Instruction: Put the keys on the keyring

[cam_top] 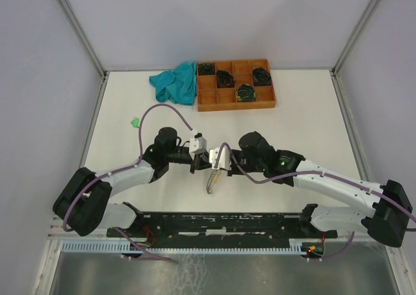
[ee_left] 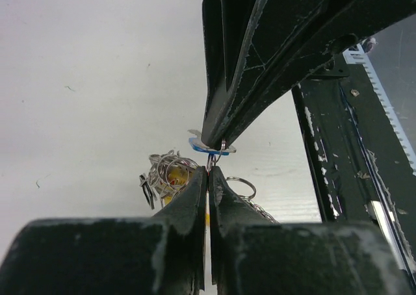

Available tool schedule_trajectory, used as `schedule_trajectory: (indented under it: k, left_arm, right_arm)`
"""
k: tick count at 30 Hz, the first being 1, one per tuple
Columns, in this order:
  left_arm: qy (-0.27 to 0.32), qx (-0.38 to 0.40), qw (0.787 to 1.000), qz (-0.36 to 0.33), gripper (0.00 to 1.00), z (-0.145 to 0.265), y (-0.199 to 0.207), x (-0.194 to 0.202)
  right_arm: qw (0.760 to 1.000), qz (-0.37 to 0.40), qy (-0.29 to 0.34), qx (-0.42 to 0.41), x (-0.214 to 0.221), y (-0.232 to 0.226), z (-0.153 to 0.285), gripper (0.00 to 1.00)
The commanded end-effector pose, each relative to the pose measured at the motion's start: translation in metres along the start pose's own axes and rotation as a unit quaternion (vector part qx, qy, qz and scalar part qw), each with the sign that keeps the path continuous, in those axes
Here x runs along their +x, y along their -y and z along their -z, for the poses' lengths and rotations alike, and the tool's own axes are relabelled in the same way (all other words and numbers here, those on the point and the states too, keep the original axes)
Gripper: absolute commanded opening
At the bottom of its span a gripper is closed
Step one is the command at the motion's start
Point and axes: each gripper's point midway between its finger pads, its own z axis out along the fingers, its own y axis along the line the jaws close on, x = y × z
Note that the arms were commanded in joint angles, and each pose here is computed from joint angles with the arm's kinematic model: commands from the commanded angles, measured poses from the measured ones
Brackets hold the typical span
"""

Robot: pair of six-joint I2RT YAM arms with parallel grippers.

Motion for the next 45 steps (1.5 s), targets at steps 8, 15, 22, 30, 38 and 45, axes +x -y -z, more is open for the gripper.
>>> schedule_trajectory:
  k: [8,15,22,30,38,45]
  left_arm:
    - [0.078,-0.093,0.992,0.026,0.03,0.013,-0.025,-0.045]
    - [0.115,-0.108,0.987,0.037,0.03,0.016,-0.023,-0.057]
    - [0.135,-0.119,0.983,0.038,0.03,0.019,-0.023,-0.059]
    - [0.102,-0.11,0.988,0.04,0.2,0.017,-0.017,-0.034]
    - [0.067,-0.078,0.995,0.016,0.33,0.015,-0.008,-0.021]
    - [0.05,-0.043,0.998,0.001,0.45,0.009,-0.004,-0.016]
  right_arm:
    - [0.999,-0.028,0.026,0.034,-0.004,0.004,0.007,0.01]
    - [0.998,-0.031,0.037,0.029,-0.006,0.003,-0.005,0.01]
    - [0.997,-0.029,0.045,0.06,-0.005,0.012,-0.008,0.01]
    - [0.995,-0.006,0.058,0.076,-0.021,0.025,0.004,0.01]
    - [0.997,0.015,0.06,0.047,-0.034,0.023,0.007,0.01]
    - [0.998,0.019,0.05,0.022,-0.033,0.017,0.003,0.01]
